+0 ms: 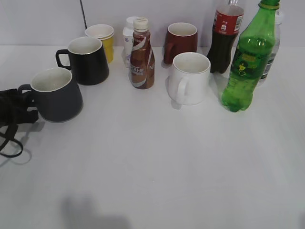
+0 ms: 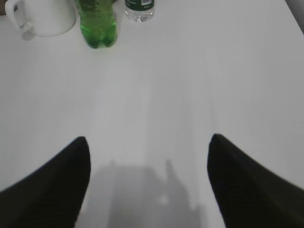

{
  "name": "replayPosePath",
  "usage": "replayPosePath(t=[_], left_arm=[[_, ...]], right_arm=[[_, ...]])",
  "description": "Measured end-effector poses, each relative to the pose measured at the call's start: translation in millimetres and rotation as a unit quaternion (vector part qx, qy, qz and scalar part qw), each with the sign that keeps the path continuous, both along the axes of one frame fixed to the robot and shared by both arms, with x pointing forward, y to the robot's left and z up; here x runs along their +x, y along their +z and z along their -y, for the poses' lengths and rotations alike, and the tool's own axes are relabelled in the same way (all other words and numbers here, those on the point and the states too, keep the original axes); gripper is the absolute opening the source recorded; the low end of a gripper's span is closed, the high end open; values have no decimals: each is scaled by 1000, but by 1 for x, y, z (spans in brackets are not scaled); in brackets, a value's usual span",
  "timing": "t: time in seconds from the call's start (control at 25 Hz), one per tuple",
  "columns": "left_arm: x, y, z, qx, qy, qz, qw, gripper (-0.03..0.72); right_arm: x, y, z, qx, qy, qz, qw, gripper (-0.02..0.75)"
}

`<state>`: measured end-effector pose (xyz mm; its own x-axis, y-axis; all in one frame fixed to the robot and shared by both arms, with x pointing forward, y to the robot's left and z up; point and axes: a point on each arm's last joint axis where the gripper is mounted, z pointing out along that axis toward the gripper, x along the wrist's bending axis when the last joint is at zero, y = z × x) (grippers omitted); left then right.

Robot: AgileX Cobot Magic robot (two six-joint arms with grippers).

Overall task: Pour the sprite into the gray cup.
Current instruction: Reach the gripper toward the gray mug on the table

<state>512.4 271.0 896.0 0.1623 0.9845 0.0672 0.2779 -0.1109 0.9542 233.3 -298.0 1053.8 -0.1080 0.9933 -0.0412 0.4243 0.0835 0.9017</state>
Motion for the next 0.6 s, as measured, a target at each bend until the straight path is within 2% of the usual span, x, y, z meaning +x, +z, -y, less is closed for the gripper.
replayPosePath(t=[0.04,0.2,0.24,0.52,0.6], left_arm=[[5,0,1,0,0,4,1000,293],[13,1,2,1,-3,7,1000,85],[13,2,2,-1,-3,7,1000,57],[11,17,3,14,-14,12,1000,58],[9,28,3,14,-15,27,999,58]], right_arm=[[0,0,0,0,0,0,1000,574],[0,0,0,0,0,0,1000,574],[0,0,0,0,0,0,1000,574],[0,1,-1,7,5,4,1000,574],[1,11,-3,17,9,39,999,574]])
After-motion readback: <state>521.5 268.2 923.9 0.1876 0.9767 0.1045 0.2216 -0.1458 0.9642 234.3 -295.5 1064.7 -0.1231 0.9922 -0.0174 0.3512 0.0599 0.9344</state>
